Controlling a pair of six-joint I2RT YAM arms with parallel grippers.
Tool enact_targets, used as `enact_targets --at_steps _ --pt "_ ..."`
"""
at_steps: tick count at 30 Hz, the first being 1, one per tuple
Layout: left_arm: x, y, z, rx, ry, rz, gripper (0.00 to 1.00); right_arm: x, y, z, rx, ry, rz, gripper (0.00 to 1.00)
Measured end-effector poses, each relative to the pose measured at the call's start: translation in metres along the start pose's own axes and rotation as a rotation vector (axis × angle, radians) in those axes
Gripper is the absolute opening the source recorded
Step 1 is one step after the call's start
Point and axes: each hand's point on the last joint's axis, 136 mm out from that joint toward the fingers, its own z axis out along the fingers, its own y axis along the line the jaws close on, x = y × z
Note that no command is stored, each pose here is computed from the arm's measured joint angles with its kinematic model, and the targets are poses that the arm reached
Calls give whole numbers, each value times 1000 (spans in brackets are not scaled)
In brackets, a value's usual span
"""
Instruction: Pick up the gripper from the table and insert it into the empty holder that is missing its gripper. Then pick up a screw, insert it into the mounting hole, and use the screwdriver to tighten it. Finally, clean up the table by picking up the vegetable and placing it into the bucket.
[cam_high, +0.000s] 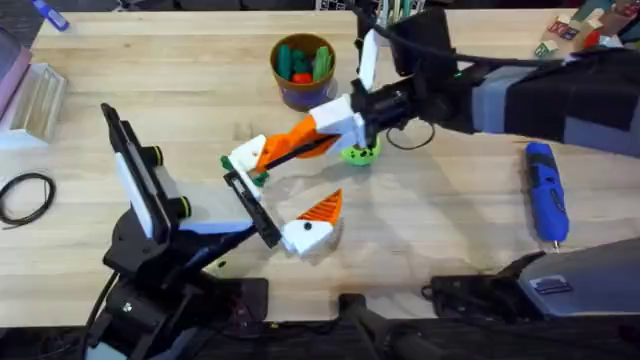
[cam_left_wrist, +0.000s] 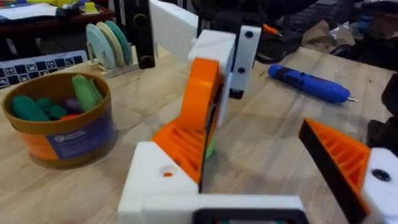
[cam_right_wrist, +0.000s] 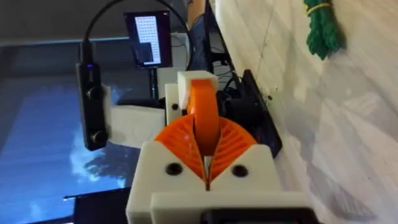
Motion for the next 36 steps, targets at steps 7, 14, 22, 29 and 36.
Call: enact_targets --at_steps 7,14,22,29,36 --pt "-1 10 -1 -55 -3 -9 984 -10 5 22 26 -36 -88 8" --pt "0 17 -1 -93 -2 -37 985 -18 -2 30 16 -40 -55 8" --pt "-1 18 -1 -97 -15 -45 984 -19 -3 31 17 -44 -53 8" --pt "-1 14 0 -75 -13 -48 984 -21 -4 31 22 -52 -55 8" --pt "-1 15 -1 -75 -13 -50 984 -21 -4 32 25 -53 -56 8"
